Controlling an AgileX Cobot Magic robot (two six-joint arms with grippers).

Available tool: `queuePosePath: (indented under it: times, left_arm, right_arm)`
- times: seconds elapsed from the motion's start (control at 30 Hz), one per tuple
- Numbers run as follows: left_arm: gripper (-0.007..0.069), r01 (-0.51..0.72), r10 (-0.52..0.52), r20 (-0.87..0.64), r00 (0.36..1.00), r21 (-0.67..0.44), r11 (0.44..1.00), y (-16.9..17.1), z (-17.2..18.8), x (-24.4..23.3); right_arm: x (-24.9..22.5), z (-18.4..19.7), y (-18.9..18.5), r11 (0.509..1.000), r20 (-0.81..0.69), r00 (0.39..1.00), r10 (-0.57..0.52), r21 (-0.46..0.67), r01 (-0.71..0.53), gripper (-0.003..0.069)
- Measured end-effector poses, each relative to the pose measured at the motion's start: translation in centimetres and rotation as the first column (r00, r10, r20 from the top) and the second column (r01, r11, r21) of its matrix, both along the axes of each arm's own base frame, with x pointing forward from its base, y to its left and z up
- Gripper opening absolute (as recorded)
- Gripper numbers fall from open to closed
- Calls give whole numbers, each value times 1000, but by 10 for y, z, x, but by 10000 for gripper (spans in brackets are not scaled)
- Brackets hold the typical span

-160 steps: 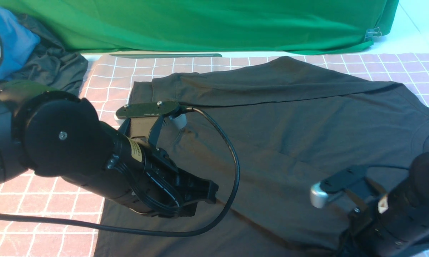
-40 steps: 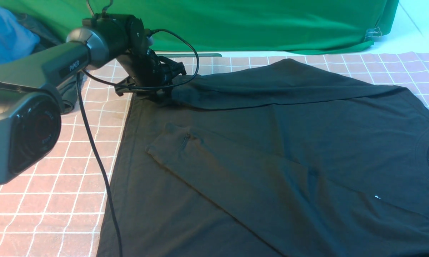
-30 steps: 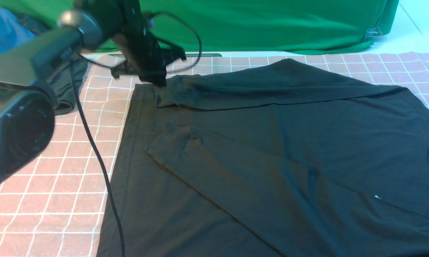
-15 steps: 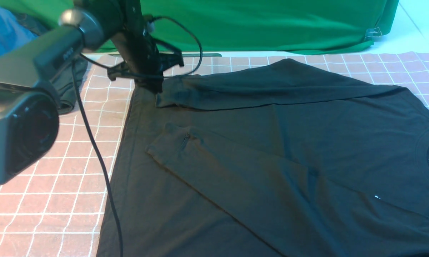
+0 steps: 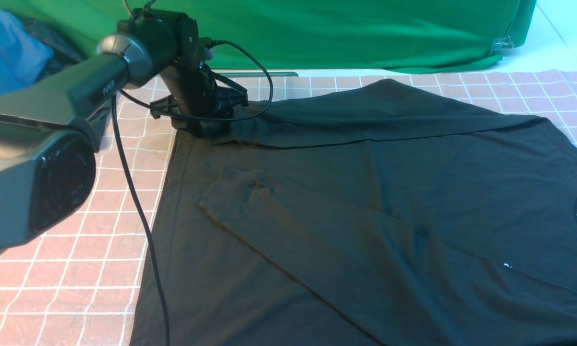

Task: Fold a long-sleeved shirt over a pink coffee tablecloth.
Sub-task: 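Grab the top left corner of the dark shirt with the left gripper, then fold the left side of the dark shirt inward over its body with the left gripper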

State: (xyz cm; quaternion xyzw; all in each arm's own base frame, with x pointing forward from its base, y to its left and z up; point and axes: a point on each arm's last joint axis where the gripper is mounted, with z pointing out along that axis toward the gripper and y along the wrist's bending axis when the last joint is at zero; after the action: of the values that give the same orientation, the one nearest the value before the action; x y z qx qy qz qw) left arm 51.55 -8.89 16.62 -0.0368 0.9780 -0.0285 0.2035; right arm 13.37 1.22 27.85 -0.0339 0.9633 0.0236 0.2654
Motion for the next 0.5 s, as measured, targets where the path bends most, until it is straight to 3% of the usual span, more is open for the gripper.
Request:
queuePosePath:
  times: [0.1, 0.17, 0.23, 0.5]
  left_arm:
    - [264, 40, -40, 8, 999, 14, 999, -2, 0, 0]
    - [109, 84, -84, 15, 996, 28, 996, -7, 0, 0]
    - [54, 105, -105, 19, 994, 40, 994, -10, 1, 0]
    - [29, 82, -82, -15, 997, 45, 996, -9, 16, -8]
  right_arm:
    - [0, 0, 0, 1000, 2, 1000, 0, 0, 0, 101]
    - [0, 0, 0, 1000, 3, 1000, 2, -1, -2, 105]
    - [0, 0, 0, 1000, 6, 1000, 7, -4, -7, 107]
    - [0, 0, 0, 1000, 8, 1000, 18, -10, -18, 116]
